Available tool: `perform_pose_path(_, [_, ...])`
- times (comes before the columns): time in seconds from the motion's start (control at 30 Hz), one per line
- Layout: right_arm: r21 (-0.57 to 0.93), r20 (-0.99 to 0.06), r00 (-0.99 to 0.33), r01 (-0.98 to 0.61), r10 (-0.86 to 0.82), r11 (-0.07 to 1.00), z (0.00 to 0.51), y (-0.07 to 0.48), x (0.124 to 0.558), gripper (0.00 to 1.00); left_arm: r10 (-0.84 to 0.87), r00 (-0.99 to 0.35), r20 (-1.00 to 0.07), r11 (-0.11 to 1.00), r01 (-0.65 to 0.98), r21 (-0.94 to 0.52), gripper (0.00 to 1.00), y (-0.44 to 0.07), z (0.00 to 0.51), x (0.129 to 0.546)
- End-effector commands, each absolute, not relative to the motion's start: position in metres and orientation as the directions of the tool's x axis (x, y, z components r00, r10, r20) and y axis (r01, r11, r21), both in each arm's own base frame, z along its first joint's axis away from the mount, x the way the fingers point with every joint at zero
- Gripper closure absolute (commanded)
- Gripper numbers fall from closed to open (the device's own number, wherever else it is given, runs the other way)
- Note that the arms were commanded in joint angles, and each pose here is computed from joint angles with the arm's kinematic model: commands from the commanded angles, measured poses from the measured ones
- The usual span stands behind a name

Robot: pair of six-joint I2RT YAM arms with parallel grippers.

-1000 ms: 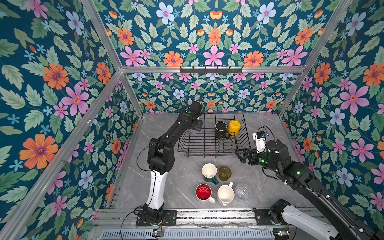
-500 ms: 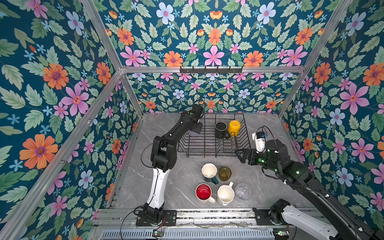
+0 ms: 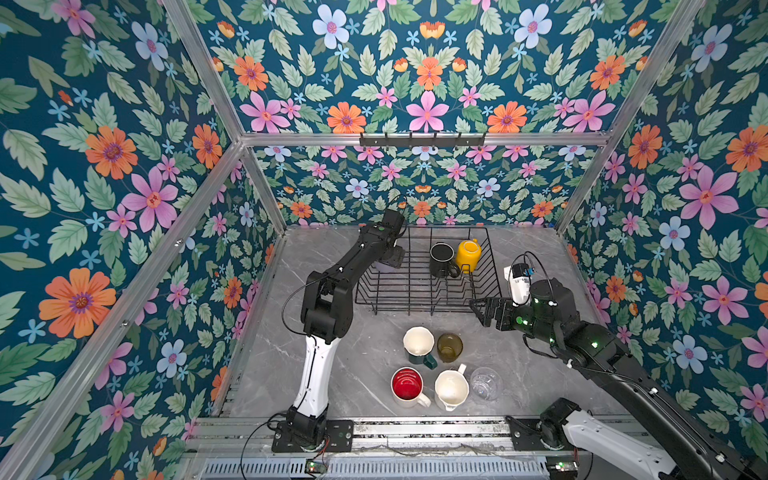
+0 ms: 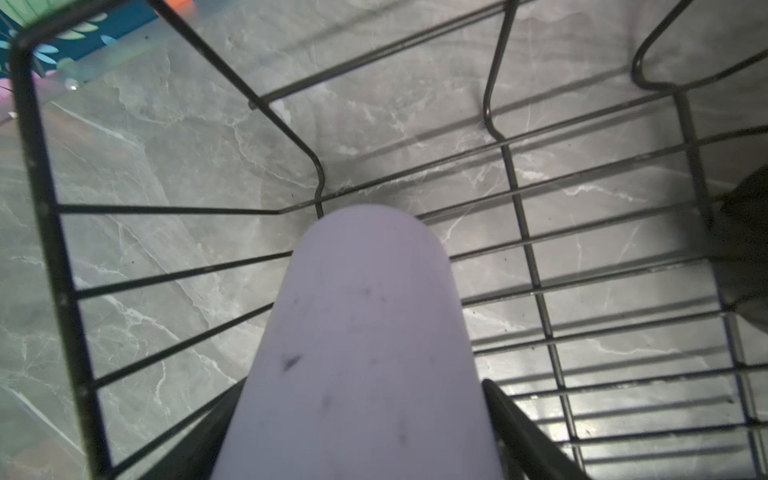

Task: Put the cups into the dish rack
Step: 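Lower the lavender cup upright into the rack's far corner, open left gripper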

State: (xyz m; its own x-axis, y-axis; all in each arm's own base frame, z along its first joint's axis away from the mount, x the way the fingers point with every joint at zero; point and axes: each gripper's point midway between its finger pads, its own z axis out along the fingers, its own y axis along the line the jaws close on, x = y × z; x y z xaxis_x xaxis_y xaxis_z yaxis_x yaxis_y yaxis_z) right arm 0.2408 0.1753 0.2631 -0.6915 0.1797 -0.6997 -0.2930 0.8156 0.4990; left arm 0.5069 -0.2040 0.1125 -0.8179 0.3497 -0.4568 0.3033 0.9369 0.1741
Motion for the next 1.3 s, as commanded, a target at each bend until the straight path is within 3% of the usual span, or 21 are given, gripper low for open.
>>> perform_pose_path(0.0, [0.505, -0.709, -0.680, -0.304, 0.187, 0.808, 0.269, 0.178, 0.243, 0.02, 0.350, -0.813, -0.464, 0.937, 0.305, 0.172, 0.11, -0.203, 0.114, 0.509])
perform_pose_path(0.3, [0.505, -0.710, -0.680, -0.307, 0.185, 0.807, 0.270, 0.179, 0.244, 0.02, 0.338, -0.800, -0.495, 0.941, 0.302, 0.155, 0.01, -0.205, 0.125, 0.510])
perform_pose_path(0.87, [0.500, -0.706, -0.685, -0.304, 0.179, 0.811, 0.269, 0.179, 0.245, 0.02, 0.305, -0.768, -0.564, 0.950, 0.286, 0.124, 0.00, -0.206, 0.151, 0.509])
perform_pose_path(1.1, [0.460, -0.660, -0.736, -0.235, 0.152, 0.856, 0.252, 0.169, 0.241, 0.04, 0.224, -0.679, -0.699, 0.962, 0.269, 0.046, 0.00, -0.206, 0.209, 0.495])
perform_pose_path(1.27, [0.433, -0.591, -0.797, -0.179, 0.128, 0.884, 0.233, 0.157, 0.225, 0.10, 0.106, -0.541, -0.834, 0.967, 0.252, -0.041, 0.00, -0.195, 0.264, 0.467])
